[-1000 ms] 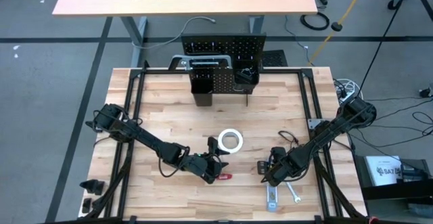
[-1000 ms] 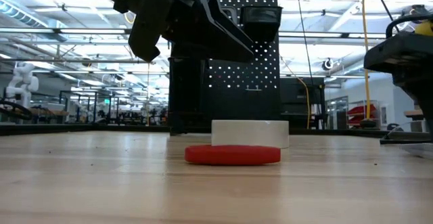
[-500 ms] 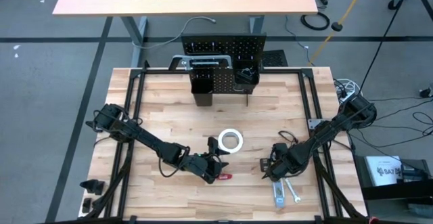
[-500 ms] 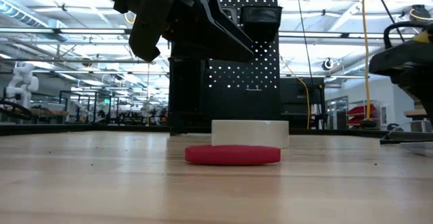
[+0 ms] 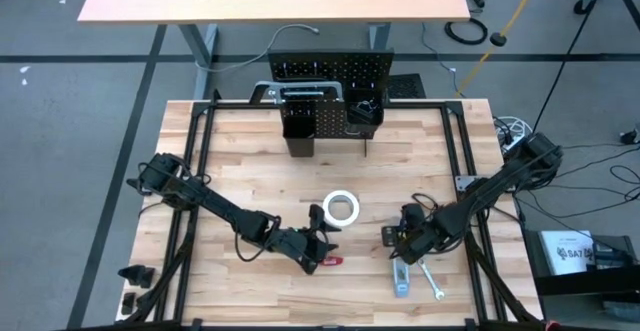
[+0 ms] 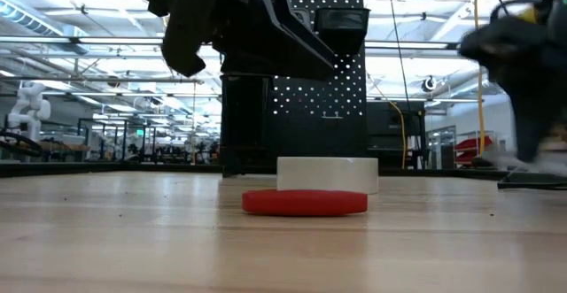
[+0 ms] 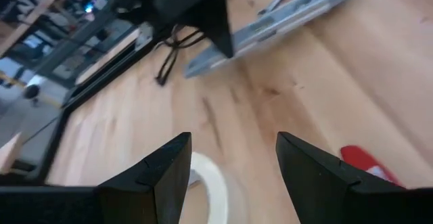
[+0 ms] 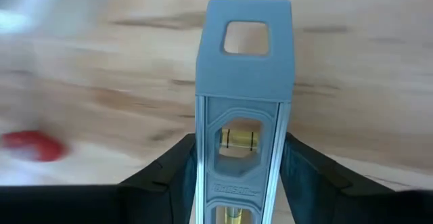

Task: Hang tools onto peg board
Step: Put the gray level into the left black tool bin

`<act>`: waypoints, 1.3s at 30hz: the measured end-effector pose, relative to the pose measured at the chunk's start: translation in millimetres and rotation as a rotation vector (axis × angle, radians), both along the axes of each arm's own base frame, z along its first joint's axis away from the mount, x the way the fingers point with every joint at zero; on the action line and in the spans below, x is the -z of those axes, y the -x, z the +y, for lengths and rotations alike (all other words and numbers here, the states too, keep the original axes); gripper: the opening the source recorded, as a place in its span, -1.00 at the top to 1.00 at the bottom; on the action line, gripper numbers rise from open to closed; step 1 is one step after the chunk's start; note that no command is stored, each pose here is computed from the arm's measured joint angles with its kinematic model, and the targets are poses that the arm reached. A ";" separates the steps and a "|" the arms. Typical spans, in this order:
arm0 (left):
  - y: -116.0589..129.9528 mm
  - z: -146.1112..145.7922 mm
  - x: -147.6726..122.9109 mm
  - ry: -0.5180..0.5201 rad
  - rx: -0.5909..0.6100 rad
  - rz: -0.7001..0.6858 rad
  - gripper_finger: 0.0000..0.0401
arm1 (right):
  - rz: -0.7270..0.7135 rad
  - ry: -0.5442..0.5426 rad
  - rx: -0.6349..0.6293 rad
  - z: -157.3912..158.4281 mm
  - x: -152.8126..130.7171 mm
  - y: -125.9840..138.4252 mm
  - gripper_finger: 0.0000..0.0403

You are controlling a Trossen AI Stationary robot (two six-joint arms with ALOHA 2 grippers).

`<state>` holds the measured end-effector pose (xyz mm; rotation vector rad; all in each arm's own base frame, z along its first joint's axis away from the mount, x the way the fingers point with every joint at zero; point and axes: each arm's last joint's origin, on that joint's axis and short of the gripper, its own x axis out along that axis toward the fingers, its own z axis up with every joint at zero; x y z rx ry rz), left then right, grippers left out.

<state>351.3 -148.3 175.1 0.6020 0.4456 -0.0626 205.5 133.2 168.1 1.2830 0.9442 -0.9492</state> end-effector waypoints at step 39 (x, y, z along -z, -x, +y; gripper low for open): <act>63.3 93.3 -75.0 0.704 0.031 -0.243 -0.10 | -0.758 1.132 -0.734 -6.8 -123.3 -20.5 0.15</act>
